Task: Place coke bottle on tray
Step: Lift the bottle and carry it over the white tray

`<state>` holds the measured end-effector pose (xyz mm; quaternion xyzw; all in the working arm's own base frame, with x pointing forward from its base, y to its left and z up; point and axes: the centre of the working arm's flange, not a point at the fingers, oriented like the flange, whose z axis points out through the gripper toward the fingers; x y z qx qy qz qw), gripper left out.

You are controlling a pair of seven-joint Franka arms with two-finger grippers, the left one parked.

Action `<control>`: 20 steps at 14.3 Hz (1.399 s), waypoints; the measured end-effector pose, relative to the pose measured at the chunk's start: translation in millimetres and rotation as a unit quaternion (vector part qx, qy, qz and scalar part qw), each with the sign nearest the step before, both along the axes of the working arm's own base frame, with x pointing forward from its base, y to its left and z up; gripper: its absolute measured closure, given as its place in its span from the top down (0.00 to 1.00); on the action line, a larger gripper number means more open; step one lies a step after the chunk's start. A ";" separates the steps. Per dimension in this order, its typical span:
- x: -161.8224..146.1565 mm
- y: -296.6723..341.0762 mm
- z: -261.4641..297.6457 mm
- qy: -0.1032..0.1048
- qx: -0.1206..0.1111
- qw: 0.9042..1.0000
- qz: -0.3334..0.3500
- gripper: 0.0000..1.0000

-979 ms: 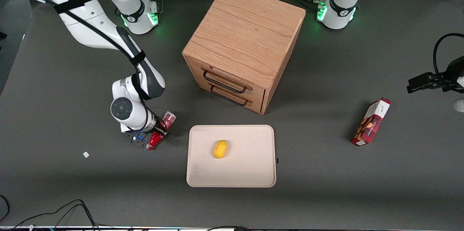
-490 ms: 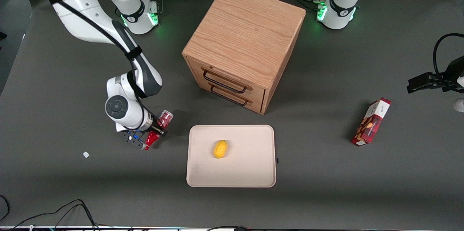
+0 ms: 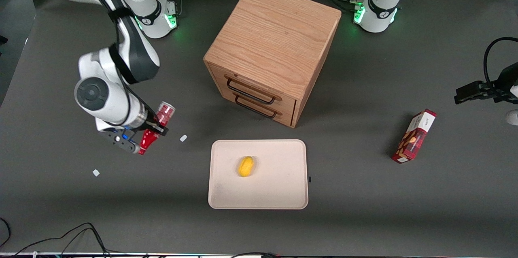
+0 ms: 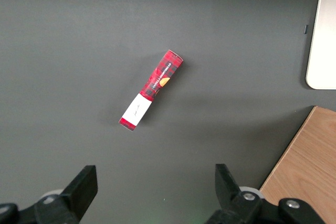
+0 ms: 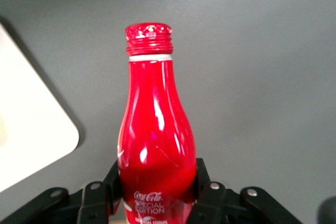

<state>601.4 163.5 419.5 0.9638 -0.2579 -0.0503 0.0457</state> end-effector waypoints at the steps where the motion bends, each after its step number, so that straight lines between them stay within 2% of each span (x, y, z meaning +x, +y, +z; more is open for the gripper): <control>1: 2.2 -2.0 26.1 0.004 0.003 1.000 0.006 0.56; 4: 8.7 -12.0 83.6 0.011 0.014 1.000 0.008 0.56; 6: 15.2 -16.8 97.1 0.028 0.013 0.999 0.007 0.56; 9: 41.3 -9.4 82.7 0.039 0.016 0.999 0.011 0.56; 12: 68.9 16.9 43.9 0.045 0.022 0.998 0.027 0.56; 15: 90.1 68.9 -6.9 0.025 0.031 0.998 0.056 0.56; 20: 112.8 132.7 -110.2 -0.044 0.046 0.993 0.097 0.56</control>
